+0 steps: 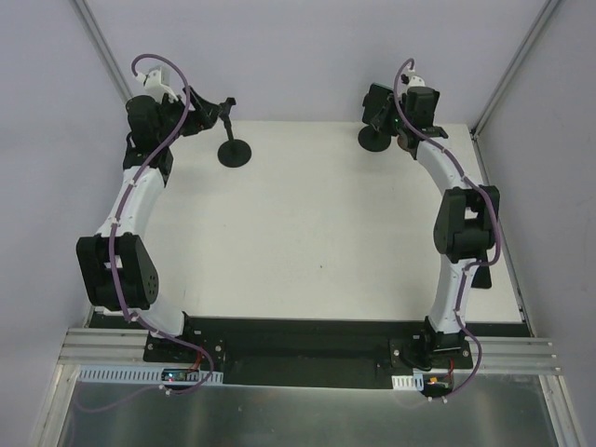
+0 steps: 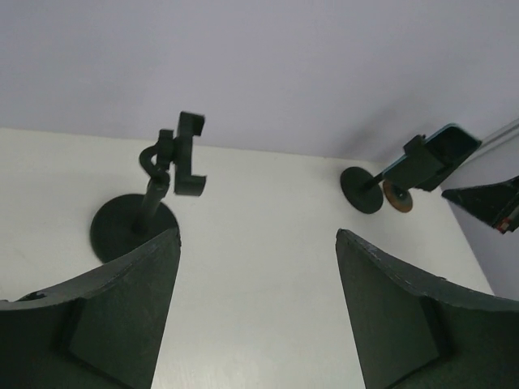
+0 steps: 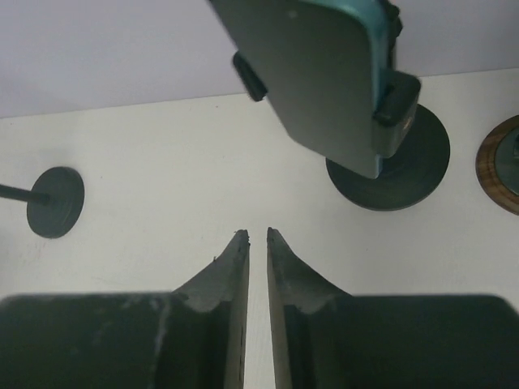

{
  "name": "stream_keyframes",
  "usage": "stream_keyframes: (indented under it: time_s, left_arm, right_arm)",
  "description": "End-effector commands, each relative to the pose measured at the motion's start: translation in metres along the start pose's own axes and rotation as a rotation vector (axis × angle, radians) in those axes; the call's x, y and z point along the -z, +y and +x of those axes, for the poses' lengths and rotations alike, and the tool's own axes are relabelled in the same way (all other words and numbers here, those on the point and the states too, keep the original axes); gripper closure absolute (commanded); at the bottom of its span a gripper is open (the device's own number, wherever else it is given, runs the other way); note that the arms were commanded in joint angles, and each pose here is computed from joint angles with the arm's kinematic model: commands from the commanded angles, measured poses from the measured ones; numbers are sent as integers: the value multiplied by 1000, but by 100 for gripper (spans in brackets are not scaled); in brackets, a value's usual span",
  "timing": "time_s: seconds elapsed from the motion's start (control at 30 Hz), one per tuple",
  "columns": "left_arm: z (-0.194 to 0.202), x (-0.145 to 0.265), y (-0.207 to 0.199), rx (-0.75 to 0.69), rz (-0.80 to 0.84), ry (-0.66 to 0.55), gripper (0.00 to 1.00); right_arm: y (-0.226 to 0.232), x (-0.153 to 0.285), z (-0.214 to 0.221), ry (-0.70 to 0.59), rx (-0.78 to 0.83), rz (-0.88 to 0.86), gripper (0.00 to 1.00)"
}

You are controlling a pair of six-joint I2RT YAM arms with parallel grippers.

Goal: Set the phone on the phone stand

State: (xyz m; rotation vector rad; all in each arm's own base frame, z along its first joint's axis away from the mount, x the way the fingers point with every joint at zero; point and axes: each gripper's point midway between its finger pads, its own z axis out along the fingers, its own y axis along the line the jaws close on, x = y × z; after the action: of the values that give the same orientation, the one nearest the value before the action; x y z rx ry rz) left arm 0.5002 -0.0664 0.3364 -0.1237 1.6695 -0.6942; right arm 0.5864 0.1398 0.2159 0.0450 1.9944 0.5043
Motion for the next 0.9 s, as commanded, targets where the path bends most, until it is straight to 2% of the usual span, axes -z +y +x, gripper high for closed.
stream_keyframes:
  time_s: [0.0,0.23,0.87]
  left_arm:
    - [15,6,22,-71,-58,37,26]
    - [32,-10,40,-49,-75,74,29]
    - [60,-20,40,-4,-11,129,33]
  right_arm:
    - [8,-8,-62,-156,-36,-85,88]
    - [-14,-29,-62,-180,-35,-12,96]
    - [-45,-37,-58,-171,16,136,96]
